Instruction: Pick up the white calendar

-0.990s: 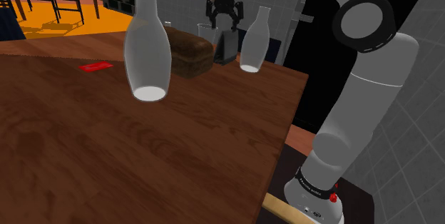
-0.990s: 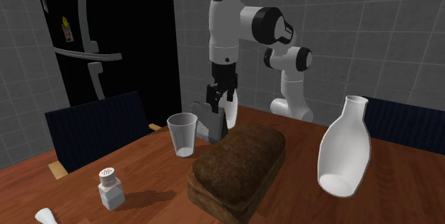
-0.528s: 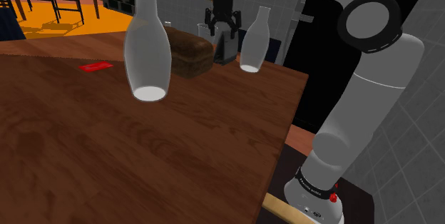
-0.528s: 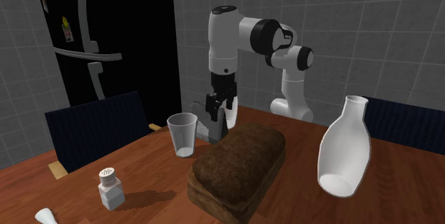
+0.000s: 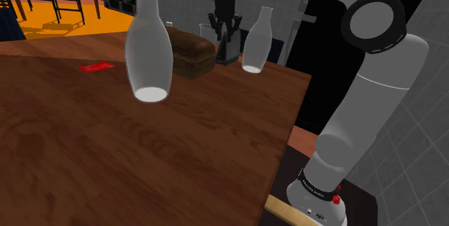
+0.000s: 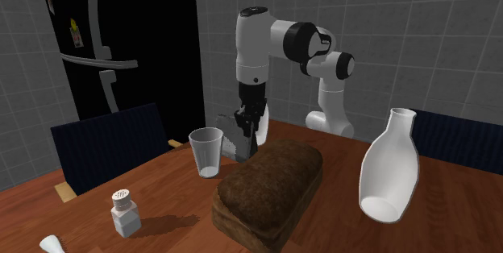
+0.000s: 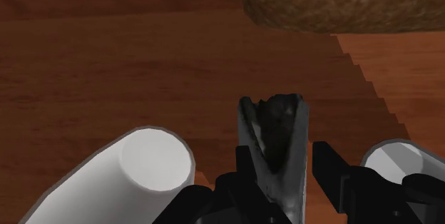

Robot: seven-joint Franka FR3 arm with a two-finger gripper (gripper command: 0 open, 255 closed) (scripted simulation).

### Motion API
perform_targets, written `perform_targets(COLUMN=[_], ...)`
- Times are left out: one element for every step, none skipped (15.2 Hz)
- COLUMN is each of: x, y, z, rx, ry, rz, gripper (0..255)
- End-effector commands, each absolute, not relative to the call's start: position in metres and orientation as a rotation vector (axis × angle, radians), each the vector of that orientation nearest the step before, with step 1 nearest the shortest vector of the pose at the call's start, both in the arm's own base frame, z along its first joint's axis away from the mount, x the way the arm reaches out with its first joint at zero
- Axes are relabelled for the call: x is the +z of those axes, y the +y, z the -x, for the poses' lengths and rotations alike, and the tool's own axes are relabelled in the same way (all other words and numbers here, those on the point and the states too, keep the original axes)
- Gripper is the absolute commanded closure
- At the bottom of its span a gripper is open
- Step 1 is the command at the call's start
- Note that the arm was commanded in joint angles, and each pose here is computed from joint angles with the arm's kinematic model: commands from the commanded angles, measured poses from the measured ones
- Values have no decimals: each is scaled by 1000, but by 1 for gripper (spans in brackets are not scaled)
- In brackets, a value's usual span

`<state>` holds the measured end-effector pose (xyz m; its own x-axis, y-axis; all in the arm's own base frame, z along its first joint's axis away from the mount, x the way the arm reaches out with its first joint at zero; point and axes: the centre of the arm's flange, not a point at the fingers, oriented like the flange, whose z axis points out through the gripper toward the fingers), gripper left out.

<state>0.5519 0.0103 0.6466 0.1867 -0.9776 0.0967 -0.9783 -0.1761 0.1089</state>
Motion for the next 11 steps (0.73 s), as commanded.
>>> perform_targets(x=[646, 646, 651, 656, 662, 667, 672, 677, 683, 688, 693], y=[11, 10, 10, 10, 10, 10, 10, 10, 10, 10, 10], z=[-552, -553, -553, -553, -553, -553, -553, -553, -553, -553, -553], rx=[5, 5, 4, 5, 5, 5, 5, 5, 5, 5, 5], ry=[-1914, -1914, -1914, -1914, -1914, -1914, -1914, -1914, -1914, -1914, -1914], rz=[-2303, -2303, -2303, -2303, -2303, -2303, -2303, -2303, -2303, -2303, -2303], gripper=[255, 255, 255, 255, 255, 255, 255, 255, 255, 255, 255])
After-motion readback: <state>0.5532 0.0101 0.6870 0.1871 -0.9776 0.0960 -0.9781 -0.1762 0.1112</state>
